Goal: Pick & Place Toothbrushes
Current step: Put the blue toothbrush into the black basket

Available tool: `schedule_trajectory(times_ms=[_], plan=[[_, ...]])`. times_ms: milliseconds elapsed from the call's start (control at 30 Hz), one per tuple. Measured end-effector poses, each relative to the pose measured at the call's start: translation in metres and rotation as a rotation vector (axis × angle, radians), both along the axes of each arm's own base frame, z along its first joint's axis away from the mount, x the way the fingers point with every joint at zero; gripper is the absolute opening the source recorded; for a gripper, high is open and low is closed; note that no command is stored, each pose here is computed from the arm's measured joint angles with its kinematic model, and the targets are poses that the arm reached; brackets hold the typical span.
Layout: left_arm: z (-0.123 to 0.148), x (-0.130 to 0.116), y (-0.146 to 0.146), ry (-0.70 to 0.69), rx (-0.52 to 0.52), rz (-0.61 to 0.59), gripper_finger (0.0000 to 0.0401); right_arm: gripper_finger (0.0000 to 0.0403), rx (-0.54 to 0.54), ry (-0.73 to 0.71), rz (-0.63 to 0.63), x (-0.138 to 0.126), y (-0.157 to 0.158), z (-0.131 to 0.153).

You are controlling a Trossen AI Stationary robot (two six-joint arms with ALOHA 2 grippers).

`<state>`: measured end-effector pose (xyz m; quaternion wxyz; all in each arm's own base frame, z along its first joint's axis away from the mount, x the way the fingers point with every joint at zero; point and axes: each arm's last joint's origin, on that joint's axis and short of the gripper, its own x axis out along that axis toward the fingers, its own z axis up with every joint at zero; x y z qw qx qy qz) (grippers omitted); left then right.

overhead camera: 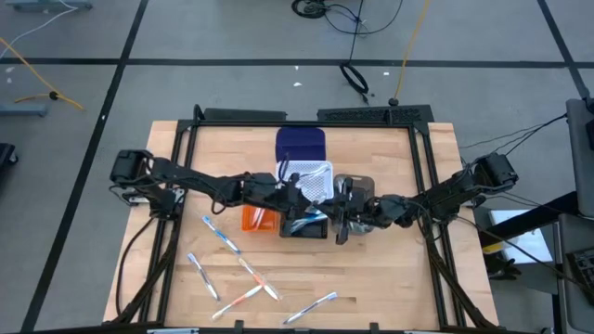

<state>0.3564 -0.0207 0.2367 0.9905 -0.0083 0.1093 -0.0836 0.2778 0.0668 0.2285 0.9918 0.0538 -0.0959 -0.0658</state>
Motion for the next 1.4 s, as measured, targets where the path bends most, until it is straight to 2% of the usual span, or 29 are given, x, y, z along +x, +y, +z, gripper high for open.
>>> schedule_trajectory(times_ms=[100, 233, 400, 533, 733, 833, 1000, 1400], plan=[[-0.005, 0.001, 0.0, 0.019, 0.005, 0.008, 0.009, 0.0014, -0.002, 0.007, -0.002, 0.0, 0.0, -0.001], [-0.007, 0.0, 0.001, 0.048, 0.01, 0.009, 0.0016, 0.0019, -0.013, 0.016, -0.005, 0.0, 0.0, -0.001], [-0.009, -0.001, 0.001, 0.067, 0.006, 0.008, 0.0009, 0.0032, -0.04, 0.047, -0.008, 0.001, 0.0, -0.004], [-0.01, -0.001, 0.0, 0.09, -0.014, 0.012, 0.0009, 0.006, -0.042, 0.11, -0.007, -0.005, -0.002, 0.0], [-0.015, -0.003, 0.001, 0.148, -0.041, 0.023, 0.0009, 0.0115, -0.022, 0.283, -0.003, -0.028, -0.008, 0.01], [-0.018, -0.005, 0.001, 0.186, -0.049, 0.028, 0.0009, 0.013, -0.004, 0.341, -0.004, -0.039, -0.011, 0.014], [-0.024, -0.007, 0.001, 0.249, -0.048, 0.053, 0.0009, 0.0131, -0.004, 0.37, -0.006, -0.046, -0.013, 0.017], [-0.031, -0.011, 0.003, 0.344, -0.105, 0.136, 0.0009, 0.0121, -0.014, 0.395, -0.01, -0.045, -0.014, 0.013]])
